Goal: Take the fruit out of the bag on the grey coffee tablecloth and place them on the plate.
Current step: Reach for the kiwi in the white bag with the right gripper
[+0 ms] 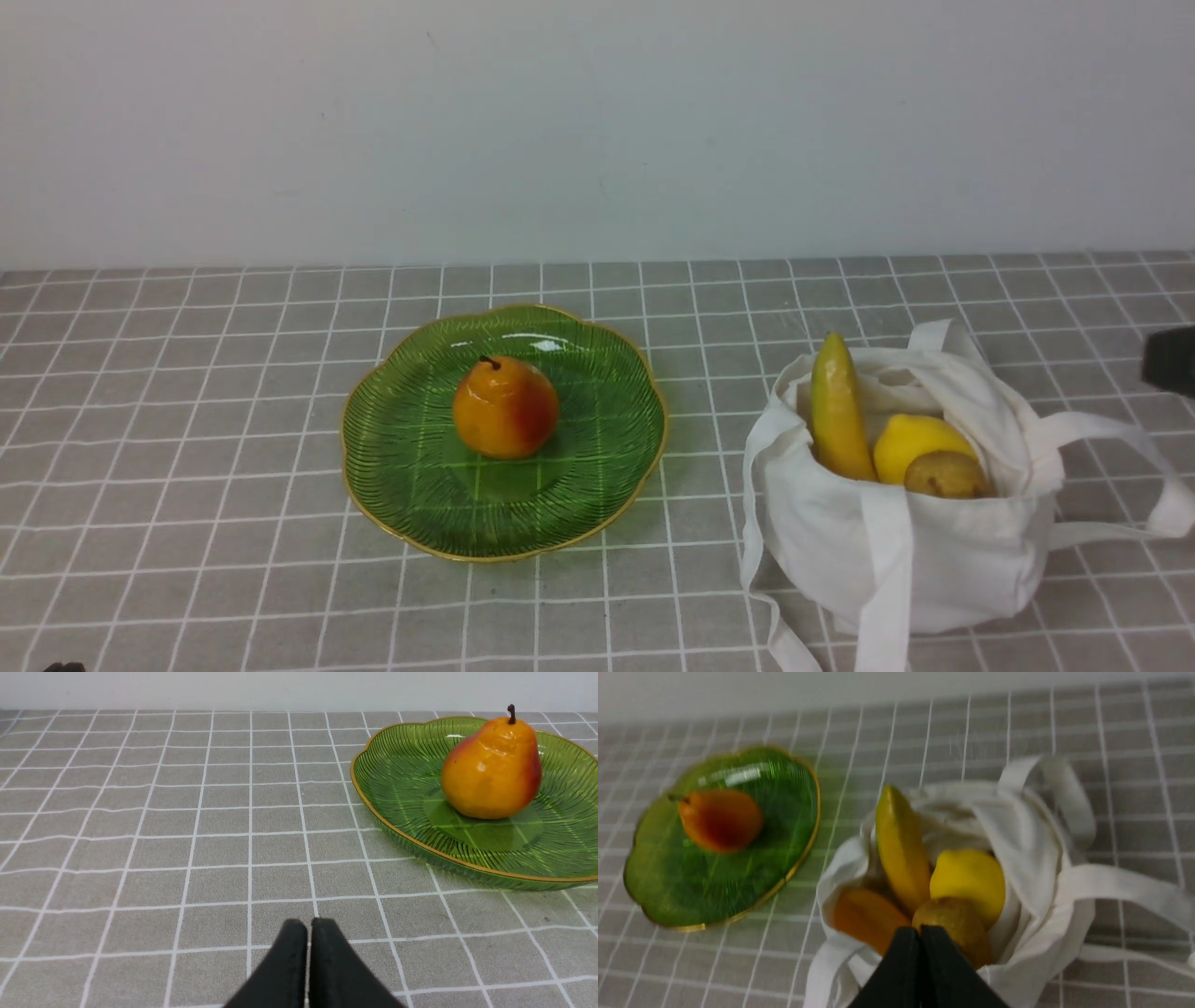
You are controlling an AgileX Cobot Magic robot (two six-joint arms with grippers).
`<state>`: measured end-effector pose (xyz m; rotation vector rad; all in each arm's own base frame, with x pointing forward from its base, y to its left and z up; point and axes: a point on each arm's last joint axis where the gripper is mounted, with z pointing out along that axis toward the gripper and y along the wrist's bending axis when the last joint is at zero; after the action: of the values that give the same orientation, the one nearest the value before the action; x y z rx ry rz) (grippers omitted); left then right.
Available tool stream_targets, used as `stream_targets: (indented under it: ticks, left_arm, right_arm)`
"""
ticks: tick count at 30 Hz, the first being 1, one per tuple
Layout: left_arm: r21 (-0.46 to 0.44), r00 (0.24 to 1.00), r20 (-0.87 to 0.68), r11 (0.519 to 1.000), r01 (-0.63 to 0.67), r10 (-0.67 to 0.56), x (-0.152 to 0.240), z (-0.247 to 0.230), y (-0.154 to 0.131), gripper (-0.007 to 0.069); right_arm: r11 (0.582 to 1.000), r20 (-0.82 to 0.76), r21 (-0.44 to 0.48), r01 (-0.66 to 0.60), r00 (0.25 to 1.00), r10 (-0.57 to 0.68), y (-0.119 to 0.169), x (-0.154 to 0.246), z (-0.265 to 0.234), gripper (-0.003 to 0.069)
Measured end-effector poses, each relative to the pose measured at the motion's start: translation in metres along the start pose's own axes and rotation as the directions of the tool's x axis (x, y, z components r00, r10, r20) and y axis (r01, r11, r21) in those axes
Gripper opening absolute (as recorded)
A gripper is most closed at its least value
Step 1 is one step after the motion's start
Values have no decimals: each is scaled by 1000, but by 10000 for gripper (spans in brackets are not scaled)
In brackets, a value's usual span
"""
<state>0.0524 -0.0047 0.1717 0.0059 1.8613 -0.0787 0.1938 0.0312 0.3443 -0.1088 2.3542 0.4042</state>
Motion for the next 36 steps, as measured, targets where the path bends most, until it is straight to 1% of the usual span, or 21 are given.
stream_targets:
  ticks: [1,2,5,7,10,13,15,16,17,19,21,23,24,25,27,31,36]
  left_arm:
    - [0,1000,0,1000,0,0,0,0,0,-8]
    - [0,1000,0,1000,0,0,0,0,0,-8]
    - [0,1000,0,1000,0,0,0,0,0,-8]
    - [0,1000,0,1000,0,0,0,0,0,-8]
    - [0,1000,0,1000,0,0,0,0,0,-8]
    - [0,1000,0,1000,0,0,0,0,0,-8]
    - [0,1000,0,1000,0,0,0,0,0,-8]
    - [0,1000,0,1000,0,0,0,0,0,-8]
    - [0,1000,0,1000,0,0,0,0,0,-8]
    - [0,1000,0,1000,0,0,0,0,0,-8]
    - [0,1000,0,1000,0,0,0,0,0,-8]
    - [0,1000,0,1000,0,0,0,0,0,-8]
    - [0,1000,0,1000,0,0,0,0,0,-8]
    - [0,1000,0,1000,0,0,0,0,0,-8]
    - [0,1000,0,1000,0,0,0,0,0,-8]
    - [0,1000,0,1000,0,0,0,0,0,-8]
    - [0,1000,0,1000,0,0,0,0,0,-8]
  right_arm:
    - [1000,0,0,0,1000,0,0,0,0,-13]
    - [1000,-87,-9,-1,996,0,-4,-9,18,-13]
    - [999,-205,-25,22,978,-27,-9,-25,46,-12]
    - [997,-240,-24,71,968,-74,-5,-33,61,-11]
    - [994,-266,-24,107,958,-109,2,-33,74,-8]
    - [989,-295,-15,148,944,-146,12,-30,85,22]
    - [982,-314,4,190,932,-179,16,-28,94,71]
    - [980,-320,11,201,929,-187,16,-28,97,84]
    - [976,-338,33,217,921,-193,15,-26,105,144]
    - [975,-353,49,215,917,-185,14,-25,113,205]
    - [976,-376,65,206,911,-167,11,-22,123,293]
    - [979,-408,74,192,901,-146,8,-18,136,422]
    - [979,-413,75,190,899,-143,7,-18,139,438]
    - [979,-419,75,189,897,-141,7,-17,143,475]
    - [980,-431,79,183,893,-132,5,-15,150,527]
    - [981,-468,82,179,876,-120,1,-9,165,578]
    - [981,-500,82,177,859,-113,-1,-5,173,578]
